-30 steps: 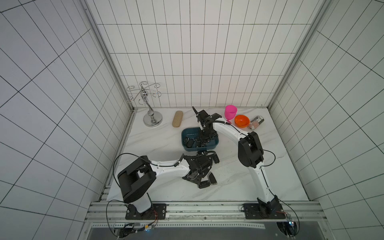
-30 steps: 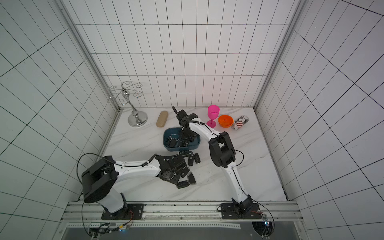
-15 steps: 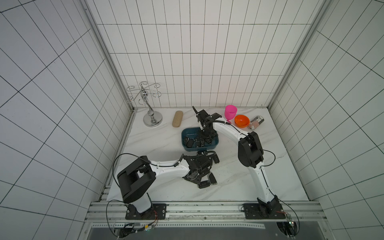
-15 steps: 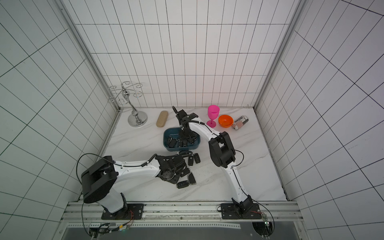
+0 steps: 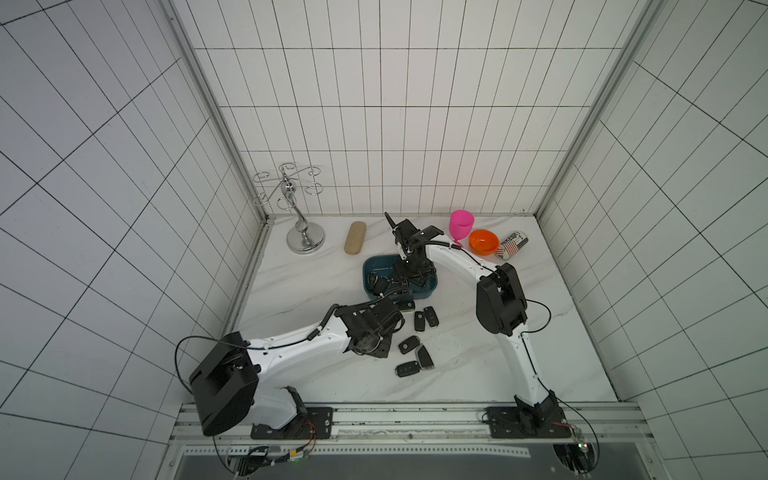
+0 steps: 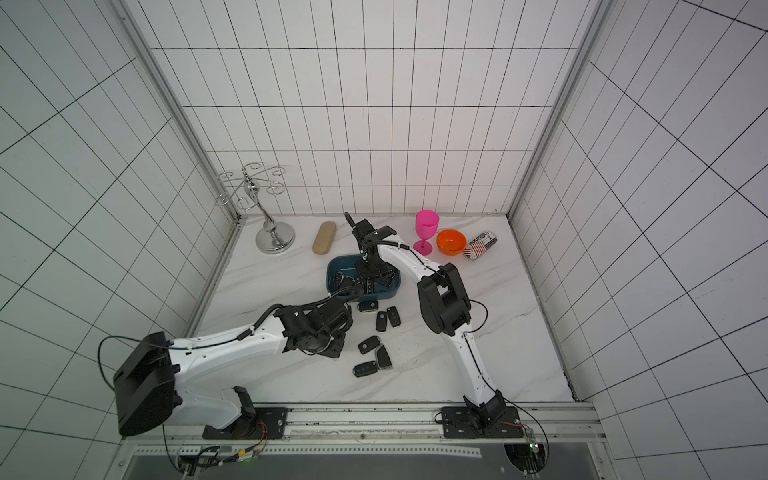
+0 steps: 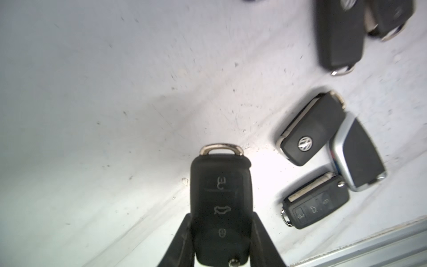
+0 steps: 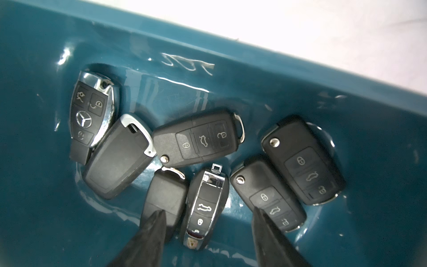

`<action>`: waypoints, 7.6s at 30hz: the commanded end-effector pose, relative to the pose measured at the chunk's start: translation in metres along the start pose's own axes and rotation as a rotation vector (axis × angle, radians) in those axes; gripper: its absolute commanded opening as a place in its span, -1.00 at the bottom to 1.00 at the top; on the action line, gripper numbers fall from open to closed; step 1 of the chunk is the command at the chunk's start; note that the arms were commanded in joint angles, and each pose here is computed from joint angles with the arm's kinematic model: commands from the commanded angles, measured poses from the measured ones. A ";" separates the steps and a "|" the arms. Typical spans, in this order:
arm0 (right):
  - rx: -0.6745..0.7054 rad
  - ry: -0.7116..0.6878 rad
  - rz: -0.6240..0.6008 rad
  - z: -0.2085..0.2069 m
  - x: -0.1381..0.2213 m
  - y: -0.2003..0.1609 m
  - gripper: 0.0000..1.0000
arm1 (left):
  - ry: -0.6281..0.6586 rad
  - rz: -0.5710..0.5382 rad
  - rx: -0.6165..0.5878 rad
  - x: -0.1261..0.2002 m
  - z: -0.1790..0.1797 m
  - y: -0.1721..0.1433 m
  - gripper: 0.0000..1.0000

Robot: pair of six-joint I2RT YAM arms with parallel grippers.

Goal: Place the car key into the storage box
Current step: Place the car key in the storage box, then pick up the car key from the center of the board, then place the car key in the storage box, then pick up the car key from the center of the board.

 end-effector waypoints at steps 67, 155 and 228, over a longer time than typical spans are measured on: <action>0.011 0.068 0.027 0.031 0.030 -0.236 0.37 | 0.053 0.062 -0.022 -0.080 0.038 0.188 -0.01; -0.056 0.042 -0.100 0.005 0.007 0.014 -0.23 | -0.091 -0.085 -0.382 -0.027 -0.083 -0.071 0.25; -0.043 0.170 -0.071 0.005 0.017 0.013 0.97 | -0.097 0.017 -0.409 -0.062 -0.103 -0.059 -0.79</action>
Point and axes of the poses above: each gripper's point midway between its finger pads, its own x axis back along the fingers, its own z axis along the line the jaws close on, y = z × x, the point moved 7 cm from there along x, back along the fingers, and after that the axes turned 4 degrees about -x, right-handed, at the moved point
